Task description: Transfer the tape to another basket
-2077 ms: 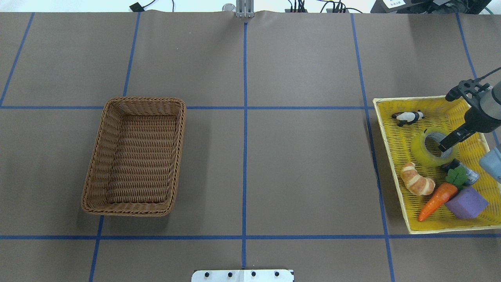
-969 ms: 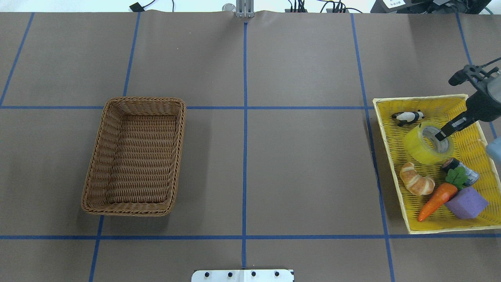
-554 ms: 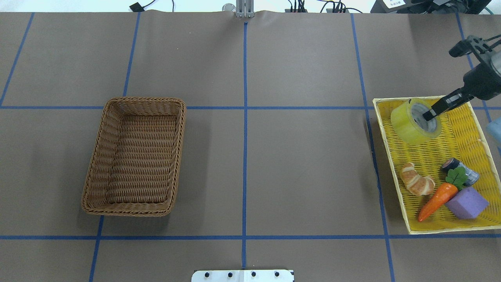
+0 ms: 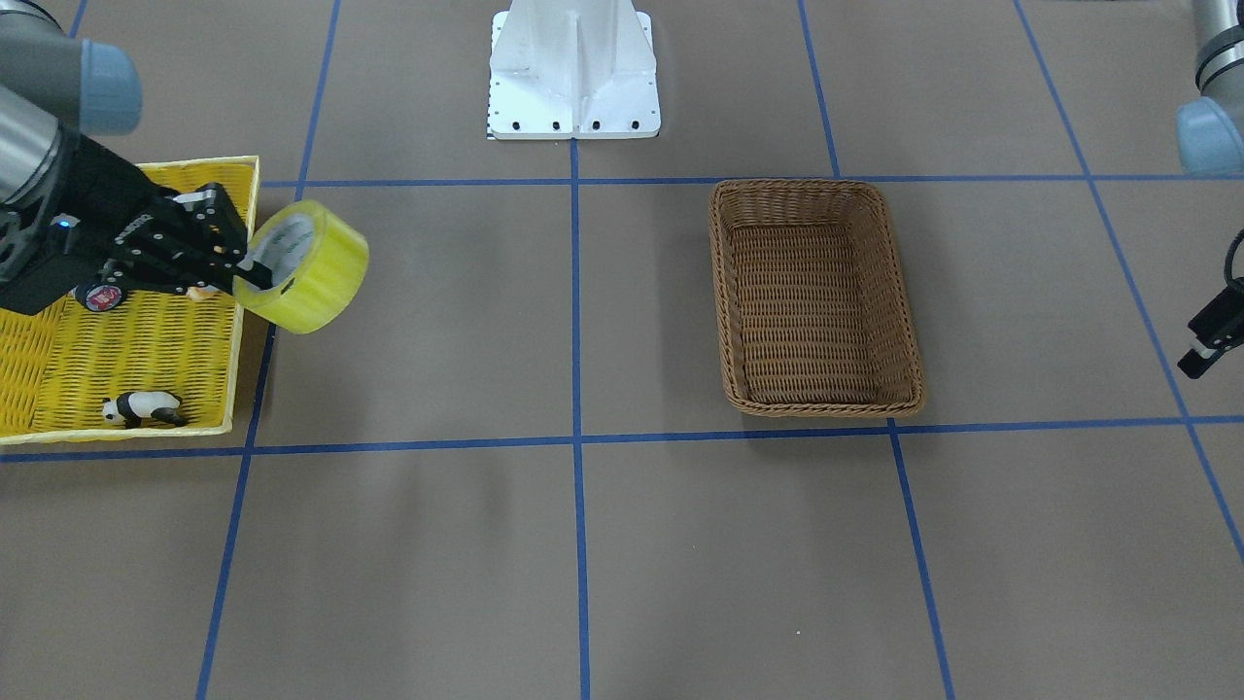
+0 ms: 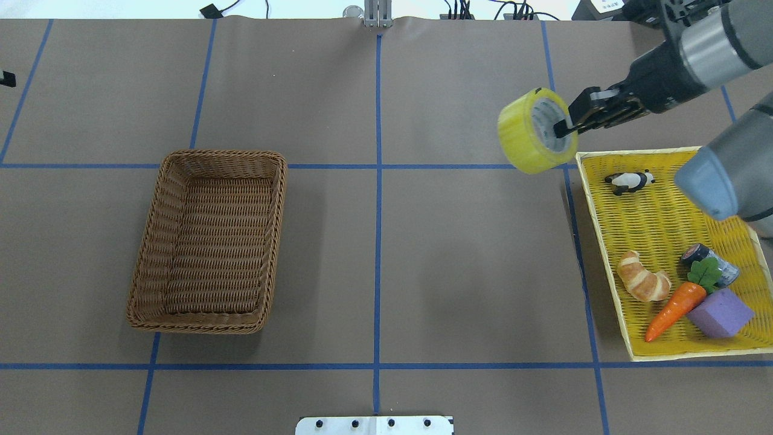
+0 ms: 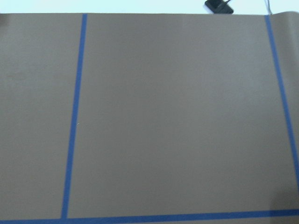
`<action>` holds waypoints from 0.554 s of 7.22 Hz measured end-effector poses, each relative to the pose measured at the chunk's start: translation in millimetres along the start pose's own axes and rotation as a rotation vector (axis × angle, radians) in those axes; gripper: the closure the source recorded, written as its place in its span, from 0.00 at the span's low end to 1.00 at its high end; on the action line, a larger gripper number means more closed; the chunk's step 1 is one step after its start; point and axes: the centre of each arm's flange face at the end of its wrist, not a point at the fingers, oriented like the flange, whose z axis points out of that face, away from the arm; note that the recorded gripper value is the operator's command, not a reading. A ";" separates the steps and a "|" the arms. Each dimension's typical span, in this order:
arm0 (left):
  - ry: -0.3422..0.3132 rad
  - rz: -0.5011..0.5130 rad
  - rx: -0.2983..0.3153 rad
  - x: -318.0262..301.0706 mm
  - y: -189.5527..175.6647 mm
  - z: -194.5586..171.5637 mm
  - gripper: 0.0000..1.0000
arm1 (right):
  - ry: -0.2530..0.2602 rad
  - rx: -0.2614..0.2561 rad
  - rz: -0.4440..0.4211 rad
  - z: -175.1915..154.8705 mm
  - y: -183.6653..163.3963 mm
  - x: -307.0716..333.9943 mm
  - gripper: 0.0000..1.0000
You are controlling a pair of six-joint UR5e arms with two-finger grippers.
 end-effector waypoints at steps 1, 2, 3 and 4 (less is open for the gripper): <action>0.090 -0.077 0.026 25.9 9.4 4.2 0.02 | -0.077 0.068 0.058 29.8 20.2 -31.4 1.00; 0.186 -0.166 0.019 57.6 23.4 12.3 0.02 | -0.180 0.118 0.126 56.0 45.1 -60.9 1.00; 0.281 -0.270 -0.027 97.4 41.2 24.7 0.02 | -0.292 0.143 0.198 74.3 68.4 -90.4 1.00; 0.373 -0.382 -0.121 146.7 55.2 34.2 0.02 | -0.389 0.146 0.264 84.9 83.8 -119.5 1.00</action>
